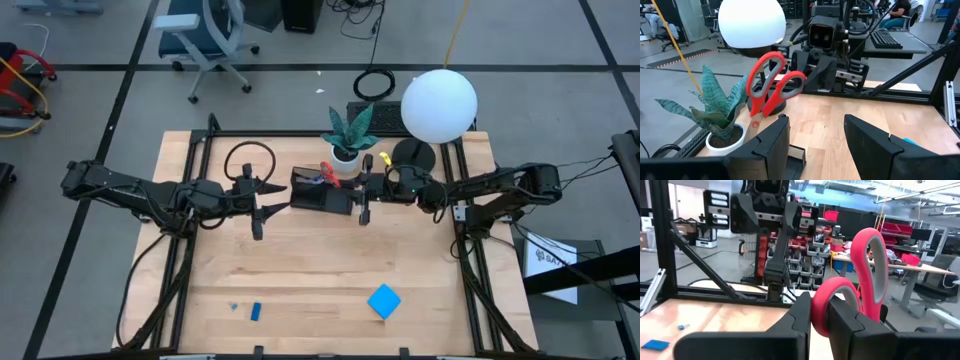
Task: Pick and place office supplies into organizer
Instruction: Put the red scissors into the black desk organizer
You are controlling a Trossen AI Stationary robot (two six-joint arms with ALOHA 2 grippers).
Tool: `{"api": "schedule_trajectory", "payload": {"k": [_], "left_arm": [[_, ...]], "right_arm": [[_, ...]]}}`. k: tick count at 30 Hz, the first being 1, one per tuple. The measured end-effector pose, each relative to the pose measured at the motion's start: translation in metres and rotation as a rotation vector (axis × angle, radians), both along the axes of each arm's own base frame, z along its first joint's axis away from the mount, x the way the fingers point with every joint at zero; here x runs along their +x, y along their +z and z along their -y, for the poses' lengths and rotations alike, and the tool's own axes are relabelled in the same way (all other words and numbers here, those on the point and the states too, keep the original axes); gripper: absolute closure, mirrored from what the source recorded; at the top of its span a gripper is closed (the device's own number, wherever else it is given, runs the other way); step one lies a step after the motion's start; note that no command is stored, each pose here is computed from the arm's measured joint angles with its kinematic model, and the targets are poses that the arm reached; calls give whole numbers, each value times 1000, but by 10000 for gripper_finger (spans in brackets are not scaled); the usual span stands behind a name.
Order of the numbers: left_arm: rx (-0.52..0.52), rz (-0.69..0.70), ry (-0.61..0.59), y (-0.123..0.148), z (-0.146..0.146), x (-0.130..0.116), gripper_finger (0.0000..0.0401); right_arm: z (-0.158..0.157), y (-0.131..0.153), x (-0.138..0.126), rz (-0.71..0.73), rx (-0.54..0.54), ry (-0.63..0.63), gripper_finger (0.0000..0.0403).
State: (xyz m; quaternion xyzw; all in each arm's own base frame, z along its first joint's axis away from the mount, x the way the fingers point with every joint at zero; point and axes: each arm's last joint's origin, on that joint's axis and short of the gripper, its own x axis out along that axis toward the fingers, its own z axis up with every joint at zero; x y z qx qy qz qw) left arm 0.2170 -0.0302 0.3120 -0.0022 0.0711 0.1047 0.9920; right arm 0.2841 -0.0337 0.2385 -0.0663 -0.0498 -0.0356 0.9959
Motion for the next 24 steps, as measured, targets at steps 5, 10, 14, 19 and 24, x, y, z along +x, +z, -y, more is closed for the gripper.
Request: {"api": "schedule_trajectory", "payload": {"k": [5, 10, 14, 19, 24], "left_arm": [[-1, 0, -1, 0, 0, 0, 206], [0, -1, -1, 0, 0, 0, 206], [0, -1, -1, 0, 0, 0, 206], [2, -1, -2, 0, 0, 0, 206], [2, -1, -2, 0, 0, 0, 206]], "right_arm": [[7, -6, 3, -7, 22, -20, 374], [14, -15, 7, -23, 60, 4, 374], [18, -20, 9, -29, 76, -8, 374], [24, -27, 11, -42, 114, -21, 374], [27, -35, 14, -58, 124, -28, 374]]}}
